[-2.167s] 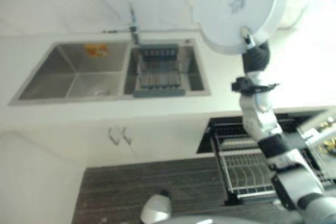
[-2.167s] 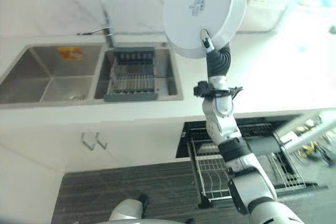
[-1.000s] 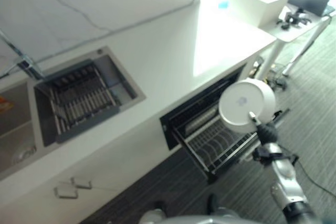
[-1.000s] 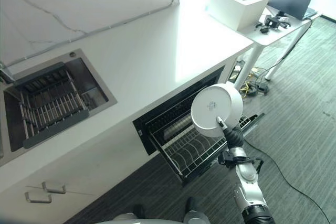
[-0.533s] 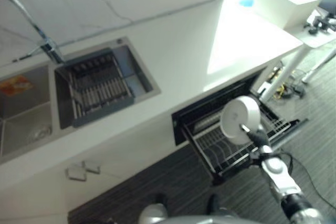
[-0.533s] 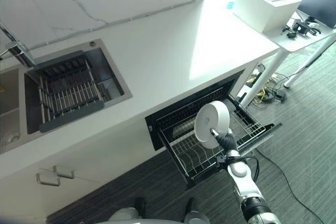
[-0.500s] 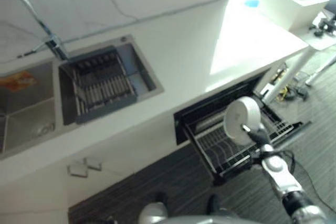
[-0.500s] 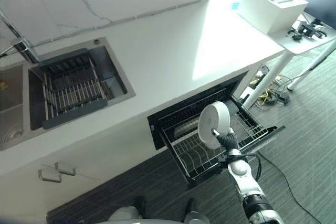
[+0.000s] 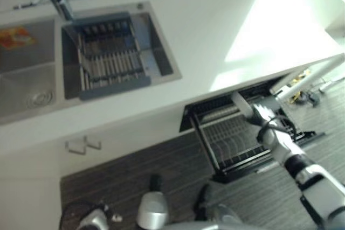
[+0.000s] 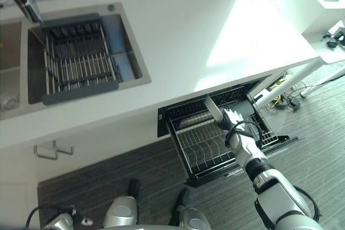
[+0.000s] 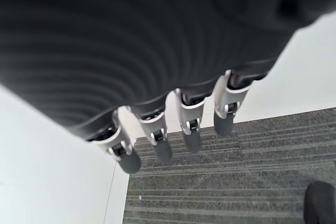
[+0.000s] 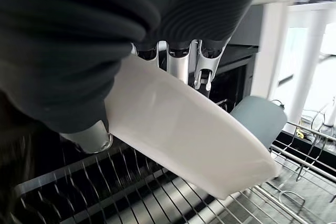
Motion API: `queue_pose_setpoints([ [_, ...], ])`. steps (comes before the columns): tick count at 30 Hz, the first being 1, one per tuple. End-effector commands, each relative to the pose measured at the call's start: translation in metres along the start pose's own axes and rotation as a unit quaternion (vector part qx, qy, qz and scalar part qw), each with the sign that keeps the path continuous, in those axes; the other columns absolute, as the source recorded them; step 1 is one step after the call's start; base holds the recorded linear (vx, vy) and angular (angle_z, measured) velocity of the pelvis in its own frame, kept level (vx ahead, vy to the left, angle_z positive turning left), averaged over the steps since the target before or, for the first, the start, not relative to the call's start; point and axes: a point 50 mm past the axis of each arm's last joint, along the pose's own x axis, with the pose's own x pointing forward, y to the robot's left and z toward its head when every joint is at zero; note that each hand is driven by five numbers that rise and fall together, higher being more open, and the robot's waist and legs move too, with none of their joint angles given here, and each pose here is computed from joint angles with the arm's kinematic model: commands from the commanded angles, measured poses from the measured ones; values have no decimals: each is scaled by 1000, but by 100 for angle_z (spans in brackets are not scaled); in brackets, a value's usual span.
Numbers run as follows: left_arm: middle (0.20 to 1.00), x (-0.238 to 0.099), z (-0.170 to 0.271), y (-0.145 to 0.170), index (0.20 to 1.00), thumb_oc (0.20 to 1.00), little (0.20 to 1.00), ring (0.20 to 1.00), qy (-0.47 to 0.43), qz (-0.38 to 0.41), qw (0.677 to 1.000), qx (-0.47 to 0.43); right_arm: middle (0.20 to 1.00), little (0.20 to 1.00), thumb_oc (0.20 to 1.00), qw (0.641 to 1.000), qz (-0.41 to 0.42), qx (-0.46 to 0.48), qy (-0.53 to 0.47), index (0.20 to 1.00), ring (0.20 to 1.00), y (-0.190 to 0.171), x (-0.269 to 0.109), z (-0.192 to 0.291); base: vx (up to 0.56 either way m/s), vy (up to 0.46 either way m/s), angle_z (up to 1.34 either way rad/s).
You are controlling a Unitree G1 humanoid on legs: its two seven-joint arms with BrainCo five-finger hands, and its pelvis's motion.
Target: Place the dishes in the dishwasher.
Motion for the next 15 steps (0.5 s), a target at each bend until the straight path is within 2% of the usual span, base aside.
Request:
queue_pose_setpoints([
  [1, 1000, -1, -24, -15, 1000, 1000, 1000, 1000, 40, -17, 998, 41, 200, 200, 200, 999, -50, -1, -14, 200, 200, -25, 6, 1, 20, -35, 7],
  [8, 1000, 2, -4, 6, 1000, 1000, 1000, 1000, 12, 11, 999, 28, 200, 200, 200, 998, -47, -21, -44, 200, 200, -26, 12, 14, -66, -28, 7],
  [11, 1000, 3, 10, 16, 1000, 1000, 1000, 1000, -10, 28, 999, 23, 200, 200, 200, 993, -110, -24, -43, 200, 200, -44, 16, 14, -138, 0, 4],
  [12, 1000, 2, 12, 14, 1000, 1000, 1000, 1000, -4, 25, 999, 19, 200, 200, 200, 986, -158, -22, -42, 200, 200, -51, 17, 14, -98, 18, 7],
  [13, 1000, 2, 13, 14, 1000, 1000, 1000, 1000, -5, 26, 999, 19, 200, 200, 200, 986, -161, -22, -42, 200, 200, -52, 17, 14, -58, 20, 8],
  [15, 1000, 2, 15, 11, 1000, 1000, 1000, 1000, -14, 29, 999, 14, 200, 200, 200, 976, -217, 30, -17, 200, 200, -60, 16, 10, -46, 41, 5],
])
